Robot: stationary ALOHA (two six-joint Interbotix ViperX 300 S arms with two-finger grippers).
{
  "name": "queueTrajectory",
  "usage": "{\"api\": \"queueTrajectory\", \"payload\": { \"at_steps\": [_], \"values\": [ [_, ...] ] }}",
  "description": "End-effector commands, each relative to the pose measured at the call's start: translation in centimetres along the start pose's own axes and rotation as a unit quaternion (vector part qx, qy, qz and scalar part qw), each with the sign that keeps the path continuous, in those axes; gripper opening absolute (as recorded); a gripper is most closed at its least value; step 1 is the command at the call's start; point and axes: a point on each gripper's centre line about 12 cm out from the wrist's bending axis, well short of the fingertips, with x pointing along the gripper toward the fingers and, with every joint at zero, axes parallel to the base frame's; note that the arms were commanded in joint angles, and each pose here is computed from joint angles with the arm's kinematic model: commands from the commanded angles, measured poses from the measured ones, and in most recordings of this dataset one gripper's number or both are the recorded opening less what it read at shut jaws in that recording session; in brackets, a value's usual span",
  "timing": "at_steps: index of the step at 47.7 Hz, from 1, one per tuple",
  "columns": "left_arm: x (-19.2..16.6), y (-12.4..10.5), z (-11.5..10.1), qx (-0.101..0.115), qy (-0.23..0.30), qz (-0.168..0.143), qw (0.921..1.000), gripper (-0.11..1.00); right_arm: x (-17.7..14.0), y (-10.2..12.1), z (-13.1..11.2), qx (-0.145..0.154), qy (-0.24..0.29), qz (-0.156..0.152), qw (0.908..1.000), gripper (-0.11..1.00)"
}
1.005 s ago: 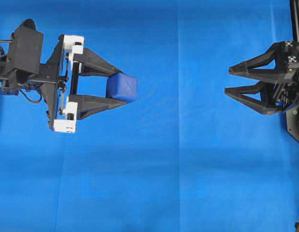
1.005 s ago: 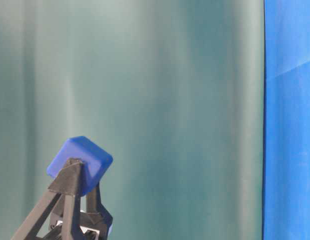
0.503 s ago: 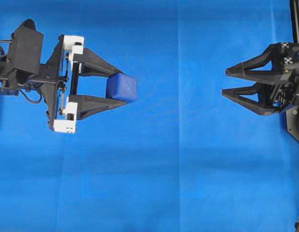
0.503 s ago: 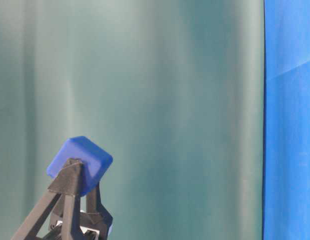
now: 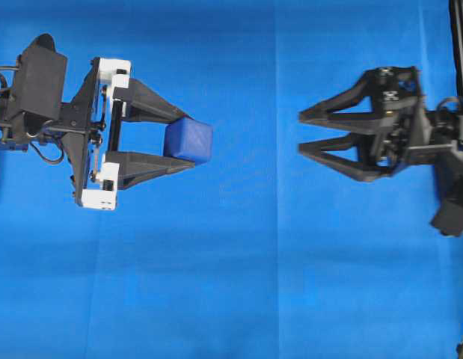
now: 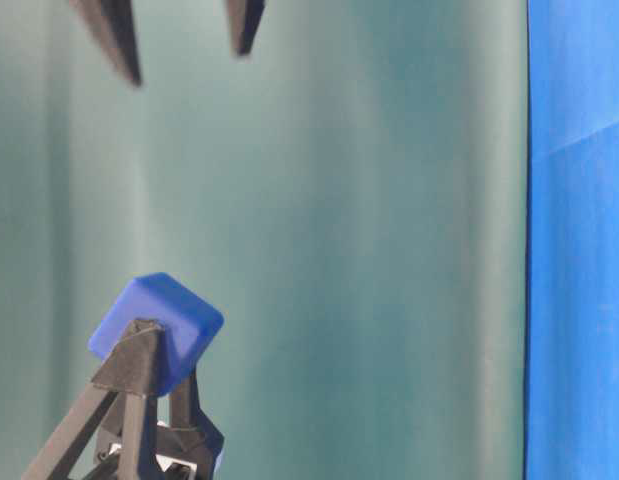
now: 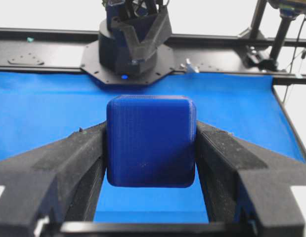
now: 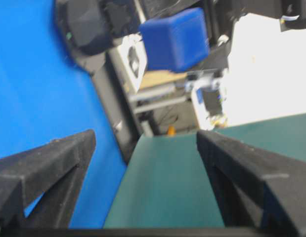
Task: Handover the blue block to the right arm after grasping it with the left arm, then place it in the designated position.
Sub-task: 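Move the open right gripper toward the cube held by the left gripper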
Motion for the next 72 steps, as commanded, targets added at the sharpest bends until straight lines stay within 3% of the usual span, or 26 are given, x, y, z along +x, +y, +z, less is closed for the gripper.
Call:
{"api": "queueTrajectory", "payload": {
  "at_steps": [1,10,23,34,56,61,68,72],
  "values": [
    [0.0,-0.3,1.2,-0.001,-0.018,-0.004,0.9998,0.49,1.8,-1.3,0.6,-0.006,-0.016,-0.016,0.9997,0.96],
    [0.0,-0.3,1.2,-0.001,-0.018,-0.004,0.9998,0.48,5.5,-1.5,0.3,-0.027,-0.02,-0.012,0.9994,0.96],
    [0.0,-0.3,1.2,-0.002,-0.018,-0.004,0.9998,0.48,9.1,-1.7,0.0,-0.027,-0.02,-0.006,0.9994,0.96],
    [0.0,-0.2,1.1,-0.007,-0.018,-0.003,0.9998,0.48,11.4,-2.3,0.4,-0.027,-0.036,-0.018,0.9988,0.96],
    [-0.1,-0.3,1.0,-0.007,-0.017,-0.004,0.9998,0.49,12.7,-2.7,0.7,-0.03,-0.045,-0.027,0.9982,0.95],
    [-0.1,-0.3,1.1,-0.007,-0.017,-0.004,0.9998,0.49,12.6,-2.7,0.9,-0.032,-0.044,-0.025,0.9982,0.85],
    [-0.1,-0.4,0.9,-0.007,-0.01,-0.006,0.9999,0.48,12.5,-2.8,1.0,-0.031,-0.039,-0.02,0.9985,0.49],
    [-0.1,-0.4,0.8,-0.007,-0.009,-0.006,0.9999,0.48,12.5,-2.8,1.0,-0.032,-0.039,-0.02,0.9985,0.49]
  ]
}}
